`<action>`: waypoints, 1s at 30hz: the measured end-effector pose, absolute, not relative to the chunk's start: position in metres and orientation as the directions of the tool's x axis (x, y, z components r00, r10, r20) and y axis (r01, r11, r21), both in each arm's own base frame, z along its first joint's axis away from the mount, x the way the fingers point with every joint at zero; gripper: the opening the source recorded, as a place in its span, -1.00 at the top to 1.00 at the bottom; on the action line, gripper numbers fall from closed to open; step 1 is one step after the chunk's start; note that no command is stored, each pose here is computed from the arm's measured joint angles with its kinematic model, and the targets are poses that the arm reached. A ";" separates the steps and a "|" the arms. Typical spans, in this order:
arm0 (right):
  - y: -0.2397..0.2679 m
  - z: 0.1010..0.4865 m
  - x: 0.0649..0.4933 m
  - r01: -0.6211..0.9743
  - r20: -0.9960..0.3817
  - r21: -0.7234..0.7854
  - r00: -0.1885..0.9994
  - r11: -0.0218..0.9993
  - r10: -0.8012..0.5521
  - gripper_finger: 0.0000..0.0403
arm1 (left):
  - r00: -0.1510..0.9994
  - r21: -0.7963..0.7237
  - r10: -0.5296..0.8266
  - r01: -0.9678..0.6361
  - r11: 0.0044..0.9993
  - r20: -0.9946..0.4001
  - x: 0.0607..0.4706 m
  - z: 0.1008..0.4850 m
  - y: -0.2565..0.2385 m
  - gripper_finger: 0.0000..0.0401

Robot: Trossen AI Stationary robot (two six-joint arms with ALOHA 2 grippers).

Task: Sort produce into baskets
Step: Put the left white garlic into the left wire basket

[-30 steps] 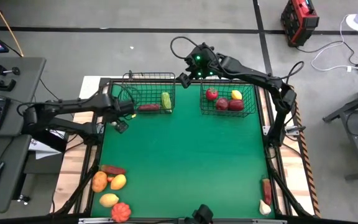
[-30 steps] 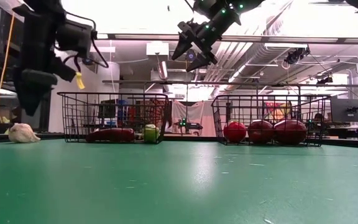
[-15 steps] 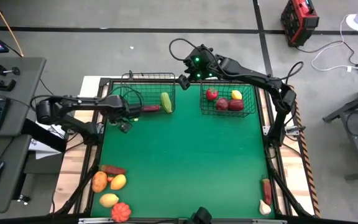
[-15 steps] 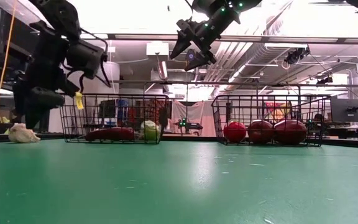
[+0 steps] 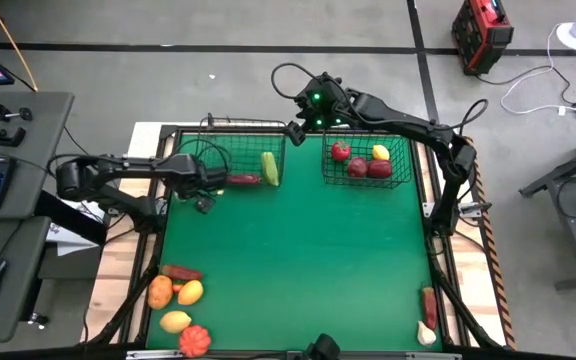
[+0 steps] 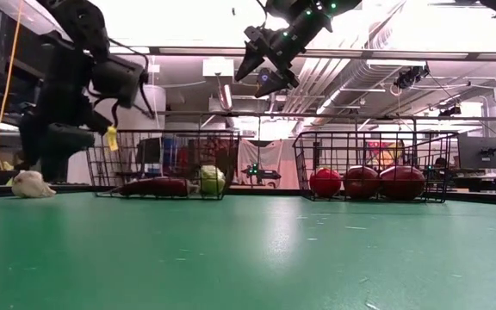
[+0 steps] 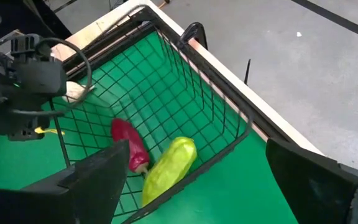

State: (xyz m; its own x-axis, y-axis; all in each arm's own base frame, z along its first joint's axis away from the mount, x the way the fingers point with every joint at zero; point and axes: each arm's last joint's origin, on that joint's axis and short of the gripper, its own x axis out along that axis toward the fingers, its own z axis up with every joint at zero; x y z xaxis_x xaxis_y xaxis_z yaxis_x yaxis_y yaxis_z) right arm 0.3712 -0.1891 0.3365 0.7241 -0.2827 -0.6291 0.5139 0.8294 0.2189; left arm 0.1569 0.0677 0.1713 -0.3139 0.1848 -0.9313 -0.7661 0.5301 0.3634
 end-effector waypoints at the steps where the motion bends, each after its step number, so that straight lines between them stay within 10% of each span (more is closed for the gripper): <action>1: -0.189 0.337 0.371 0.514 -0.629 0.219 0.724 0.829 -0.283 -0.83 | -0.301 0.360 0.197 -0.770 0.527 -0.933 0.157 0.174 0.068 -0.82; 17: -0.189 0.337 0.371 0.517 -0.629 0.214 0.722 0.829 -0.287 -0.83 | -0.054 0.242 0.381 -0.851 0.466 -0.923 0.141 0.217 0.042 -0.82; 30: -0.190 0.336 0.371 0.527 -0.630 0.193 0.713 0.828 -0.307 -0.83 | -0.257 0.449 0.371 -0.583 0.677 -0.893 0.163 0.185 0.010 -0.82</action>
State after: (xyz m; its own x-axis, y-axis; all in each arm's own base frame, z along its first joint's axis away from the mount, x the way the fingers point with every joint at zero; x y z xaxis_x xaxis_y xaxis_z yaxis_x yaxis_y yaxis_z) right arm 0.3710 -0.1898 0.3364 0.7131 -0.3066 -0.6305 0.5269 0.8276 0.1934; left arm 0.1634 0.0100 0.1851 -0.2569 0.3705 -0.8926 -0.5829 0.6773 0.4489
